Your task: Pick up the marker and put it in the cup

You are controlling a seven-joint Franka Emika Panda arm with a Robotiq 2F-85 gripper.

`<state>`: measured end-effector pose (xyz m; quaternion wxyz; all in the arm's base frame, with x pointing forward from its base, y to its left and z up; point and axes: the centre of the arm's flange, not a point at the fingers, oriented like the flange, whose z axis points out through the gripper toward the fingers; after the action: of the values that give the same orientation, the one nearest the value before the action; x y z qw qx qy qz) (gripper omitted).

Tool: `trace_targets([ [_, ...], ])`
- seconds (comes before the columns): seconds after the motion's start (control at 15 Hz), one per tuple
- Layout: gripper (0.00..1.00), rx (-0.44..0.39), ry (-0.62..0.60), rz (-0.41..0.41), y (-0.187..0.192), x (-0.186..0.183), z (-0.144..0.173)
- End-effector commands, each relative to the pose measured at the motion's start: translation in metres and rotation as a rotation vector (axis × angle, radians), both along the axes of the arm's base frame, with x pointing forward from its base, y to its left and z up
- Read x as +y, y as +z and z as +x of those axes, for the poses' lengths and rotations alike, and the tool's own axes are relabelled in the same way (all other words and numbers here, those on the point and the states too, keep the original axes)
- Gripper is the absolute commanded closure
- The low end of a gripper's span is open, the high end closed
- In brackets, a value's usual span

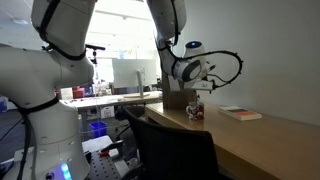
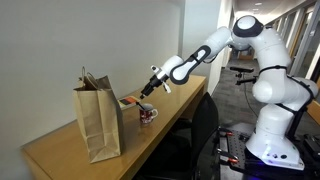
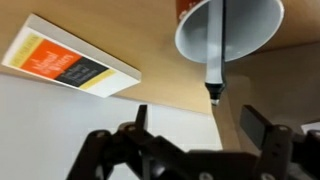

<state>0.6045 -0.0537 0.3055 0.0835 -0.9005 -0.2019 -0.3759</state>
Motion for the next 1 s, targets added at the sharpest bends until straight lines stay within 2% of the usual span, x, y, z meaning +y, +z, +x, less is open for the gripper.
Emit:
trace_targets([
  [0.0,0.0,0.106,-0.15,-0.042,0.024,-0.006,-0.005],
  [0.2,0.0,0.205,-0.238,-0.055,0.037,-0.011,-0.005],
  [0.33,0.0,0.301,-0.266,-0.065,0.038,-0.009,-0.004],
  [0.53,0.0,0.484,-0.268,-0.062,0.036,-0.007,-0.008],
  [0.67,0.0,0.608,-0.293,-0.025,0.033,-0.005,-0.008],
  [0.93,0.0,0.824,-0.381,0.0,0.036,-0.008,-0.009],
])
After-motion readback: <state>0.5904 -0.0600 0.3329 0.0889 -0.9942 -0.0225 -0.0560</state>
